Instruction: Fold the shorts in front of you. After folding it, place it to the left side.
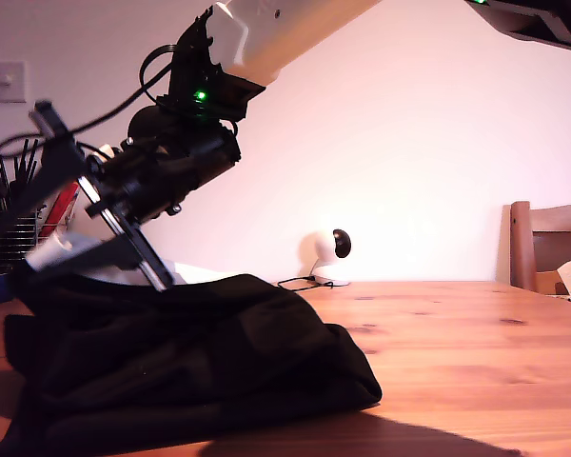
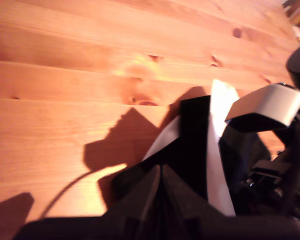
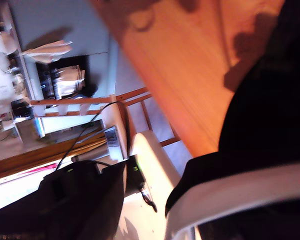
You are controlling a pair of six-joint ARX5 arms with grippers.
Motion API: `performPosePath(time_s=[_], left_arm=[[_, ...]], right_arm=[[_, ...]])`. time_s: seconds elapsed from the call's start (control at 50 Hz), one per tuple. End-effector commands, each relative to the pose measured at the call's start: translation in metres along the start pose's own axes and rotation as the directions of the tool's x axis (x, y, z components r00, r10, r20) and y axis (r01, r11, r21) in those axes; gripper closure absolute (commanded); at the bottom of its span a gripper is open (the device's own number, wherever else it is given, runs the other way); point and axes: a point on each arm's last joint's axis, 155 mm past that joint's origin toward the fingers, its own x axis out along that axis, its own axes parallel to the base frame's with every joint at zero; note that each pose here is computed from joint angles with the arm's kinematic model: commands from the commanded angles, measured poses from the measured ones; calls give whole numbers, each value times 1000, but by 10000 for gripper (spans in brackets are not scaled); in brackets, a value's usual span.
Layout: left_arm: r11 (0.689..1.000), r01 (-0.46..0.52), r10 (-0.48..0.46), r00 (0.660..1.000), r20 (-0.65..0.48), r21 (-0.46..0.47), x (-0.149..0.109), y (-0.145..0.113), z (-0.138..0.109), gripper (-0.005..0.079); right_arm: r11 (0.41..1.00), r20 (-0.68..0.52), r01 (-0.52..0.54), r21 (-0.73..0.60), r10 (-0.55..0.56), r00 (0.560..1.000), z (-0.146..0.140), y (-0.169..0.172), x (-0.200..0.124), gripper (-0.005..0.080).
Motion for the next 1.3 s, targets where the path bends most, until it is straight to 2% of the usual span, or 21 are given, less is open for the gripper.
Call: performPosePath(time_s=[0.0, 0.2, 0.28, 0.38, 0.46, 0.54, 0.82, 0.98, 1.18, 1.28], left_arm=[[1000, 6, -6, 1000, -9, -6, 2, 0, -5, 756], [1000, 24, -24, 1000, -12, -4, 2, -4, -6, 756], [1000, 25, -25, 1000, -13, -3, 3, -4, -6, 756], [1000, 26, -26, 1000, -13, -3, 3, -4, -6, 756], [1000, 28, -28, 1000, -13, 0, 3, -5, -6, 756], [999, 33, -33, 999, -18, 4, 4, -8, -7, 756], [998, 52, -51, 998, -21, 39, 9, -19, -8, 756], [999, 37, -37, 999, -18, 37, 9, -16, -7, 756], [997, 33, -34, 999, 15, 64, 9, -17, 2, 756], [997, 34, -35, 999, 17, 65, 9, -17, 2, 756]], right_arm=[[998, 45, -13, -66, 16, 999, 3, 28, -21, 397], [998, 102, -26, -63, 32, 994, 14, 32, -53, 397], [999, 136, 3, -47, 4, 991, 20, 29, -61, 379], [997, 173, 64, -41, -56, 983, 26, 21, -64, 276], [997, 175, 69, -40, -61, 983, 26, 21, -64, 173], [997, 175, 70, -40, -62, 983, 26, 21, -64, 121], [997, 153, 70, -20, -66, 986, 20, 22, -58, 117], [977, 151, 215, -4, -212, 966, 14, -5, -58, 106], [972, 110, 234, -5, -232, 967, 2, -7, -55, 79], [944, 93, 329, -34, -325, 941, -5, -27, -60, 85]])
